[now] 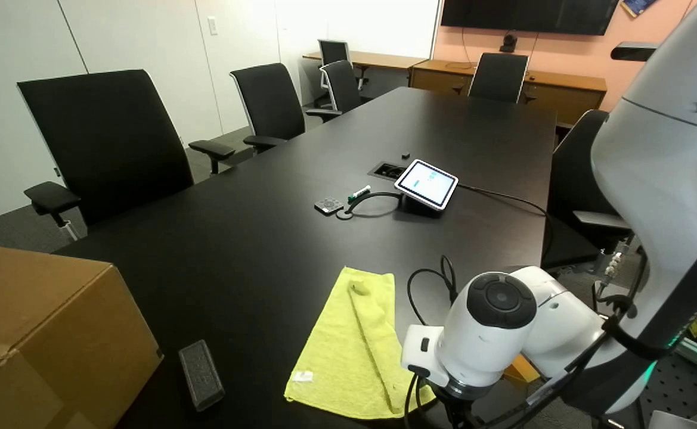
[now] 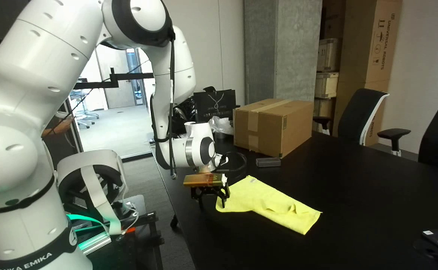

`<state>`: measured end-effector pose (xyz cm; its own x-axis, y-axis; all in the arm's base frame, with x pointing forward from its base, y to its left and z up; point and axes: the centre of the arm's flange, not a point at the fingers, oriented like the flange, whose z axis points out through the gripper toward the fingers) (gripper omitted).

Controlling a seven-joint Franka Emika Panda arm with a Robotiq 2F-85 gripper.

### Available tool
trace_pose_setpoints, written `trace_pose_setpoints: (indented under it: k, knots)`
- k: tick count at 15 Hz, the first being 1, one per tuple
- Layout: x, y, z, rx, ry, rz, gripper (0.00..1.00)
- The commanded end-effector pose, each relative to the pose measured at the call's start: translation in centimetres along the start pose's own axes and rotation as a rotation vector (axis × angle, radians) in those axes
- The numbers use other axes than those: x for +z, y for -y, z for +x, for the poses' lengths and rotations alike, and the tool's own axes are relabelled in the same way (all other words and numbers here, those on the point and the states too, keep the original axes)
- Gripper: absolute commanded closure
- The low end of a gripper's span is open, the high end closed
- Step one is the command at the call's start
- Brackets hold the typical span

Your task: Fold the towel on the table

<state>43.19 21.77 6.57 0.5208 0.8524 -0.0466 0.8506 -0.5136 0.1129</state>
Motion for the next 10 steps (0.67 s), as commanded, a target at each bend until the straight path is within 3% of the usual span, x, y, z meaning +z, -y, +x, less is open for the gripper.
trace_pose_setpoints:
  k: [1,10]
  knots:
    - [0.3,-1.1,0.4,-0.026,-0.021,-0.010,0.00]
    - [1.9,-4.2,1.7,-0.024,-0.011,-0.015,0.00]
